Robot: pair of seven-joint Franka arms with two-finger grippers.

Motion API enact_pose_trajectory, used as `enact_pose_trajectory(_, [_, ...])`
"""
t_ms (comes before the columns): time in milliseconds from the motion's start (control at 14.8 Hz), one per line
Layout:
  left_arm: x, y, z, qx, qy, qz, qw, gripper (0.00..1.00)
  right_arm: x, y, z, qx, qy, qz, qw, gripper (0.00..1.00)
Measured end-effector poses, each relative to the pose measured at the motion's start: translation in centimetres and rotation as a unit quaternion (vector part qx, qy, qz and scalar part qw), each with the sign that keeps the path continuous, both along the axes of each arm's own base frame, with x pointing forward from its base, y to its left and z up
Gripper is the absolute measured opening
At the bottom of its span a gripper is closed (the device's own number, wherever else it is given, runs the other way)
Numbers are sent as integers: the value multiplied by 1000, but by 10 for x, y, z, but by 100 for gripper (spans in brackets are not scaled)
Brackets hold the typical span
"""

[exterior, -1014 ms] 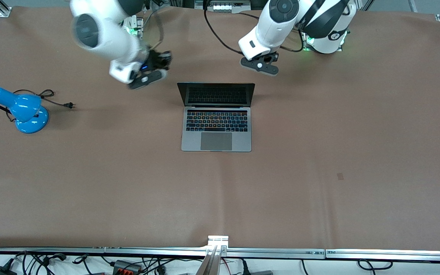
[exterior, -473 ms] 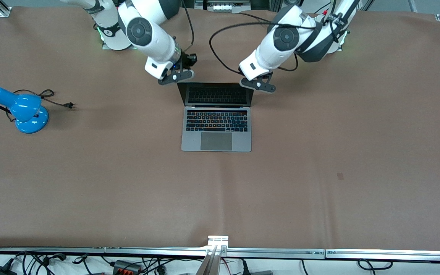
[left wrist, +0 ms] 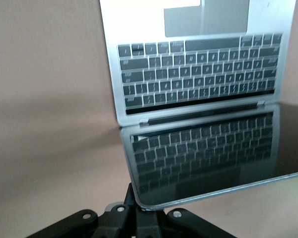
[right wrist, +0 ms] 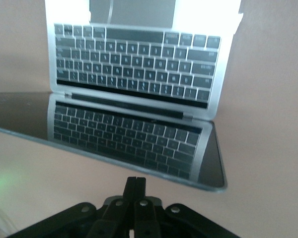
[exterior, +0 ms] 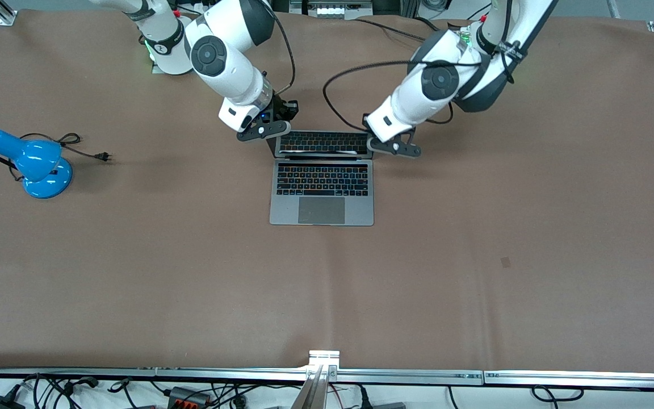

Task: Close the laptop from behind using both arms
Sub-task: 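Push the screen down with both grippers until the lid shuts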

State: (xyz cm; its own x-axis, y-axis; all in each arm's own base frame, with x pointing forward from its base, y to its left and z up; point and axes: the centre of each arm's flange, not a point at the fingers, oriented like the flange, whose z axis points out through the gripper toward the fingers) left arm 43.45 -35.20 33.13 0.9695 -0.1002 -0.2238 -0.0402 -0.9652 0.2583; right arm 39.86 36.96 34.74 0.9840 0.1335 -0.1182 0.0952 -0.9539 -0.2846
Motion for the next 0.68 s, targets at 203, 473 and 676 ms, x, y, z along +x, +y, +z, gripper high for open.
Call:
enact_pose_trajectory(203, [31, 6, -12, -7, -5, 10, 1000, 1, 10, -5, 4, 7, -16, -14, 1000, 1])
enact_pose_trajectory(473, [68, 7, -31, -6, -4, 25, 1000, 1, 30, -19, -4, 11, -36, -42, 998, 1])
enact_pose_trajectory(676, [88, 5, -50, -3, -1, 32, 999, 1, 44, -24, -29, 7, -49, -60, 997, 1])
